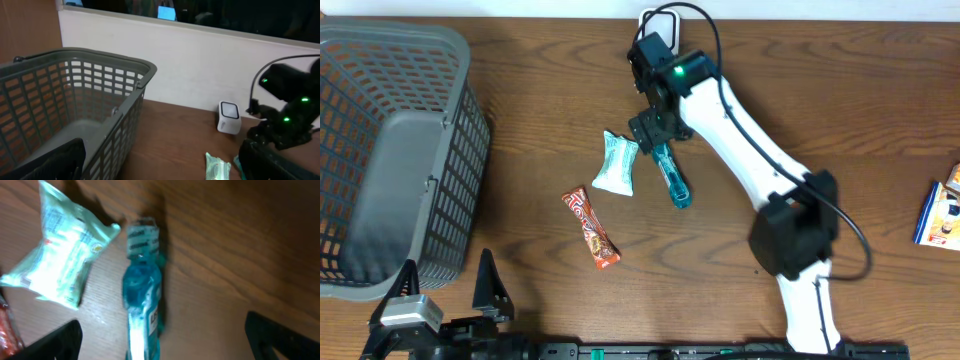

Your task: Scan the item barcode

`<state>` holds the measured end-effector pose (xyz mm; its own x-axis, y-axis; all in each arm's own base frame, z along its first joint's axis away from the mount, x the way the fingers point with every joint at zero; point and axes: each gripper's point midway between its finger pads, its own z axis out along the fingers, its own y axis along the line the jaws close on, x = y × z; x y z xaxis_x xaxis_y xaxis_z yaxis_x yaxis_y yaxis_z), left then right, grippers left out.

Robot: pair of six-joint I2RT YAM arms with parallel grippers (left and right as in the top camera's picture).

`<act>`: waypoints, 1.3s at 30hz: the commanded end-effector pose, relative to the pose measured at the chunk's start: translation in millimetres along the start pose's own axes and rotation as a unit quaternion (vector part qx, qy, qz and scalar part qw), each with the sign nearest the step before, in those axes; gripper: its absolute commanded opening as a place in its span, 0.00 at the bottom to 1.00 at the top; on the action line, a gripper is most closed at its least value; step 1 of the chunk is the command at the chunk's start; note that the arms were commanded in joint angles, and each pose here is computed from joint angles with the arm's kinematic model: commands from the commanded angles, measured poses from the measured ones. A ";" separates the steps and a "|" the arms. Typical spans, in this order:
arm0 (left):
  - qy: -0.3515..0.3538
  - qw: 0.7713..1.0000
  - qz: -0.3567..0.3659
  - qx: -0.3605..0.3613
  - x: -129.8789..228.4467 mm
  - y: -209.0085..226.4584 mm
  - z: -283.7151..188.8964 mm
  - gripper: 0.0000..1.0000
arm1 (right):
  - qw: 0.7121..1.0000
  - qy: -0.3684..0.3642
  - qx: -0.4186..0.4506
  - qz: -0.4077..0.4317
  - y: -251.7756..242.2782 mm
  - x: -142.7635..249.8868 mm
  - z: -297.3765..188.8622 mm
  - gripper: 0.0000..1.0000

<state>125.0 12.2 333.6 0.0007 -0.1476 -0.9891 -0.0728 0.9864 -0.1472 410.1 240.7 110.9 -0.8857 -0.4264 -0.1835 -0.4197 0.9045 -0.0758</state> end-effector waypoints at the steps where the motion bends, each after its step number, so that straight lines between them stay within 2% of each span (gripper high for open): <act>1: -0.002 1.000 0.001 0.003 0.6 -0.5 -0.2 0.98 | 0.999 0.021 -0.013 -0.034 6.8 -7.9 16.8 0.95; 11: -0.002 1.000 0.001 0.003 0.6 -0.5 -0.2 0.98 | 0.995 0.081 -0.013 -0.049 16.0 5.3 76.7 0.86; 14: -0.002 1.000 0.001 0.003 0.6 -0.5 -0.2 0.98 | 0.996 0.076 -0.013 -0.048 16.8 2.1 83.0 0.80; 24: -0.002 1.000 0.001 0.003 0.6 -0.5 -0.2 0.98 | 0.997 0.050 -0.037 -0.041 22.3 -11.8 88.1 0.71; 33: -0.002 1.000 0.001 0.003 0.6 -0.5 -0.2 0.98 | 0.994 0.092 -0.034 -0.046 25.7 5.9 112.9 0.65; 39: -0.002 1.000 0.001 0.002 0.6 -0.5 -0.2 0.98 | 0.992 0.115 -0.027 -0.047 23.7 15.8 132.9 0.43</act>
<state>125.0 12.2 333.6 0.0008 -0.1479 -0.9890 -0.0728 0.9864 -0.1476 415.8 260.8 0.6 -0.8650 -0.5018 0.0037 -0.5018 0.8648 -0.0187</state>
